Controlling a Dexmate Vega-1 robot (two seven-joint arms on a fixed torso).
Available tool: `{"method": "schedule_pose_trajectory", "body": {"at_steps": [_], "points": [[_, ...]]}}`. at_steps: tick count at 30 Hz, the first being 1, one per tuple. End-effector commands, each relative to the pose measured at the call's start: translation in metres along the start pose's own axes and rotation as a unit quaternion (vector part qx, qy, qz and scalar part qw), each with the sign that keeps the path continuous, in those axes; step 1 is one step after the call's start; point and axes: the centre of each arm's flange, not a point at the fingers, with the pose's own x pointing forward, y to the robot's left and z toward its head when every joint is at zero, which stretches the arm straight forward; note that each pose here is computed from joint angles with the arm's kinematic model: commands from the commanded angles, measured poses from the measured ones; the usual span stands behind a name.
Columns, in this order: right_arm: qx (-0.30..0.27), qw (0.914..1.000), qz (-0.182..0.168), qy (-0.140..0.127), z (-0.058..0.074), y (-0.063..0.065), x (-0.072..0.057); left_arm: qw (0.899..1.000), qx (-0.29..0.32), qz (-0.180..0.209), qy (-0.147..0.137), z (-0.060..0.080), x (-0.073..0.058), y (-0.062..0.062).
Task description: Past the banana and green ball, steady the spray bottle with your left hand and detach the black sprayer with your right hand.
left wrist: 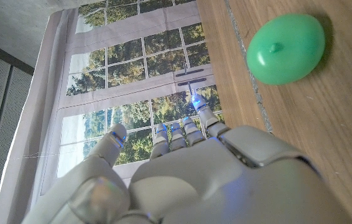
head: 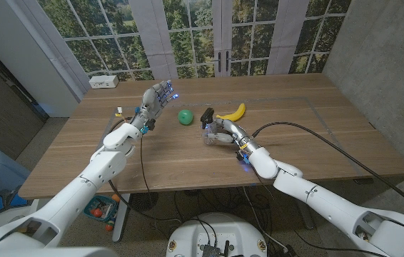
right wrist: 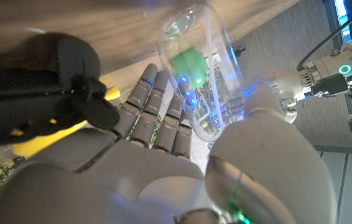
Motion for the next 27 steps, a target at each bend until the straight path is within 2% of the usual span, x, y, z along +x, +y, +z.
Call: {"method": "schedule_pose_trajectory", "body": {"at_steps": [1,6,13,21,27], "points": [[0.02,0.9991,-0.036,-0.001,-0.001,-0.006,-0.002,1.0,0.003,-0.002,0.002,0.0,0.004,0.0],[0.013,0.9985,-0.054,0.0,0.001,-0.013,-0.002,1.0,0.003,-0.005,-0.001,0.002,0.006,-0.001],[-0.003,0.9967,-0.081,-0.004,0.003,-0.023,-0.004,1.0,0.022,-0.017,0.009,0.008,0.009,-0.004],[-0.019,0.995,-0.098,-0.006,0.006,-0.032,-0.006,0.995,0.083,-0.036,0.041,0.021,0.013,-0.01],[-0.045,0.9938,-0.102,-0.006,0.006,-0.035,-0.007,0.987,0.128,-0.066,0.069,0.034,0.018,-0.017]]}}
